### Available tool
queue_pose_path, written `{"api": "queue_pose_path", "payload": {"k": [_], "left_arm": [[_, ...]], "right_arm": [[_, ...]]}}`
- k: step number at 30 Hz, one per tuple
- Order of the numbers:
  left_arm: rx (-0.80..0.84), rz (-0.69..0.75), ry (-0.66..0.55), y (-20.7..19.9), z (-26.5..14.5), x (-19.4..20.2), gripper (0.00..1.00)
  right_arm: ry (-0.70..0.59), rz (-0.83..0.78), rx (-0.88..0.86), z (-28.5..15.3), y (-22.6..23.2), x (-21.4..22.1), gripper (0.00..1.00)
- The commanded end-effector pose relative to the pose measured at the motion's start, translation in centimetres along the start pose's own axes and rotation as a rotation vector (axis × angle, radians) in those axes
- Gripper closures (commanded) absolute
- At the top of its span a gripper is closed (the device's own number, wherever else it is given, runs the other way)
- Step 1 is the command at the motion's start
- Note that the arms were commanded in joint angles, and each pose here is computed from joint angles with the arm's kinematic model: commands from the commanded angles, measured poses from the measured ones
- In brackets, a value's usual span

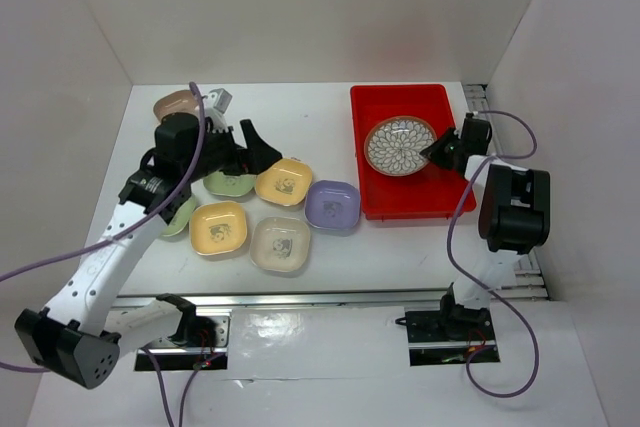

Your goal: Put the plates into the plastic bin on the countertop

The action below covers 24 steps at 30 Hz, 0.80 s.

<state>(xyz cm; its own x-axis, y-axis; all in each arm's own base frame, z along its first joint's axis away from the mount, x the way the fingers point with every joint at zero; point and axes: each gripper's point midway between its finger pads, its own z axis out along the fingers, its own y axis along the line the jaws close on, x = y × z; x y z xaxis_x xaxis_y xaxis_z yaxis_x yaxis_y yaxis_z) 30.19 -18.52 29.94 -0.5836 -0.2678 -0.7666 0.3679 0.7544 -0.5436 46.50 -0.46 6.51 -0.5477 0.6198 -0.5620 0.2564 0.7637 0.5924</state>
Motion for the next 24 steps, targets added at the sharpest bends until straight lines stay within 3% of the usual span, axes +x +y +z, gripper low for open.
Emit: {"api": "queue_pose_path", "payload": {"k": [1,3,4,5,7,11,16,21,24], "left_arm": [[0.015,0.076,-0.086,-1.3,-2.5,-1.8,0.0],[0.003,0.084,-0.087,-1.1,-2.8,-1.7,0.0],[0.003,0.093,-0.089,-1.2,-3.2,-1.6,0.0],[0.006,0.095,-0.094,-1.5,-3.7,-1.8,0.0],[0.002,0.102,-0.086,-1.4,-3.7,-1.6,0.0],[-0.012,0.113,-0.102,-1.1,-4.1,-1.7,0.0],[-0.044,0.106,-0.095,-0.5,-4.3,-1.2,0.0],[-0.076,0.099,-0.102,0.2,-4.3,-1.4,0.0],[-0.089,0.096,-0.099,0.5,-4.3,-1.3,0.0]], "right_arm": [[-0.139,-0.074,-0.159,-0.5,5.9,-5.5,0.91],[-0.154,-0.079,-0.151,-0.3,6.2,-5.8,0.65],[-0.146,-0.09,-0.137,-0.2,6.2,-5.3,0.36],[-0.156,-0.103,-0.129,-0.2,6.2,-5.8,0.31],[-0.176,-0.133,-0.133,-0.8,7.7,-6.0,0.0],[-0.235,-0.155,-0.044,-2.8,8.4,-7.7,0.0],[-0.354,-0.171,0.247,-6.0,7.8,-9.2,0.0],[-0.362,-0.215,0.418,-7.4,8.1,-7.7,0.0],[-0.353,-0.264,0.41,-7.2,10.0,-5.8,0.0]]}}
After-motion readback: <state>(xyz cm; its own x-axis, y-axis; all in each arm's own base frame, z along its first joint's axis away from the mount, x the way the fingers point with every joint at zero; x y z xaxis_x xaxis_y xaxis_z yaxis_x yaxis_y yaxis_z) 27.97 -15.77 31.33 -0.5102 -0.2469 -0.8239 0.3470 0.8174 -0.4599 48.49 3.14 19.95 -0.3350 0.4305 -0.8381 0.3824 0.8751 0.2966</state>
